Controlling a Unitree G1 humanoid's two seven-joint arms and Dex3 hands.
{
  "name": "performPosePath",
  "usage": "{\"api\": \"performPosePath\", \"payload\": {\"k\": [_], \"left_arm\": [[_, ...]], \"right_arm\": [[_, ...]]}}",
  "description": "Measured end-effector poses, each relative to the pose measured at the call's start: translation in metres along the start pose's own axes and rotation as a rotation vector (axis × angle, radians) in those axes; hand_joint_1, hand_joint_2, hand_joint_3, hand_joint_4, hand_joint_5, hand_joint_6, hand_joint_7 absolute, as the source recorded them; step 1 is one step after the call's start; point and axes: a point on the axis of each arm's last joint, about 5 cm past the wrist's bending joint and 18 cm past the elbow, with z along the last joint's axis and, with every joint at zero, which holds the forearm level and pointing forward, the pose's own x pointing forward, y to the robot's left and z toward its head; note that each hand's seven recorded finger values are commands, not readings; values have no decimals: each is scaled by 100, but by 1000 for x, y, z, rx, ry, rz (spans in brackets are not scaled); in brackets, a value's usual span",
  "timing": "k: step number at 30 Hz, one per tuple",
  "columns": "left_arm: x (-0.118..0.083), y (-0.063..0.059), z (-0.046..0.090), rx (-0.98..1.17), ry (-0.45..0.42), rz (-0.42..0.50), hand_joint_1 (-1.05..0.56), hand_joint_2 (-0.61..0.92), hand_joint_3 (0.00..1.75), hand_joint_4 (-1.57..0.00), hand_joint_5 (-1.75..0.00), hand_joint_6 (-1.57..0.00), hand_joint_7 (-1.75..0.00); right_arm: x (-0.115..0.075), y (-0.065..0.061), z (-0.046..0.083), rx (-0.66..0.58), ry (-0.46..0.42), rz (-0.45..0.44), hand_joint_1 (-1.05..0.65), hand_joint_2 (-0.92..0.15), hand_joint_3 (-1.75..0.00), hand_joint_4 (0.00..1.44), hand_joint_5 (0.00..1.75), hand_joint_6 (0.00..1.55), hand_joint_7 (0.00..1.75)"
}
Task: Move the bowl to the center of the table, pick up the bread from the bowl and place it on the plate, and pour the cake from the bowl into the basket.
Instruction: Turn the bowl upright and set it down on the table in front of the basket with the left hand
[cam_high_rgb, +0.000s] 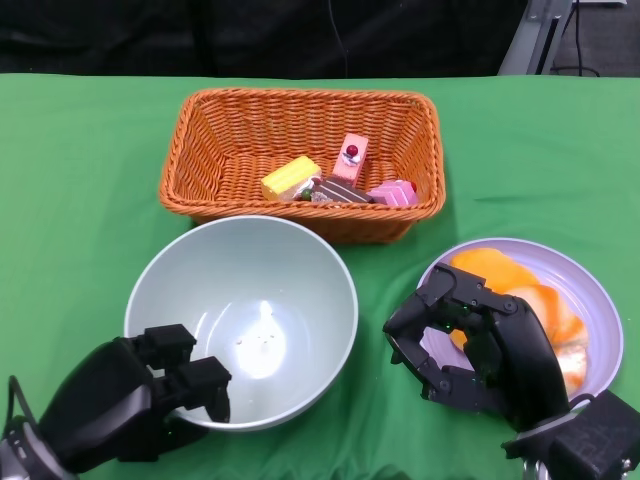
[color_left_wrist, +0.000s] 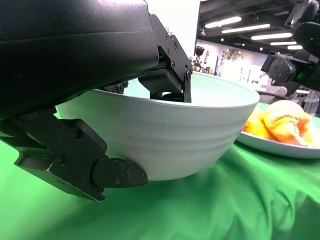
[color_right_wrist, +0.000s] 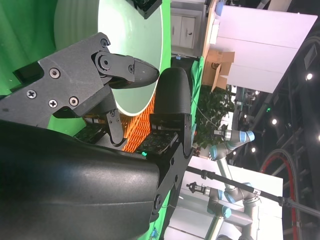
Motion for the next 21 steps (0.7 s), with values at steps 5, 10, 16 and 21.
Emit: {"api": "performPosePath", "payload": {"k": [5,10,16,21], "left_arm": [[6,-4,3,-21,-13,23,1,82,32,-79,-136,-87,-92],[11,-2,4,-45,-16,44,-25,85,7,-89,-62,-102,-19],[12,3,7,-132,25,35,-44,89,1,-86,-15,-82,0],[11,11,8,-230,49,-15,-62,92,1,-74,-3,-67,0]], "right_arm": [[0,0,0,-2,0,1,-23,-65,-68,70,152,70,120],[0,0,0,-2,-1,-2,-20,-65,-69,70,151,70,119],[0,0,1,-3,-2,-3,-19,-64,-71,70,149,71,118],[0,0,1,-3,-3,-2,-19,-62,-72,70,149,72,118]]}}
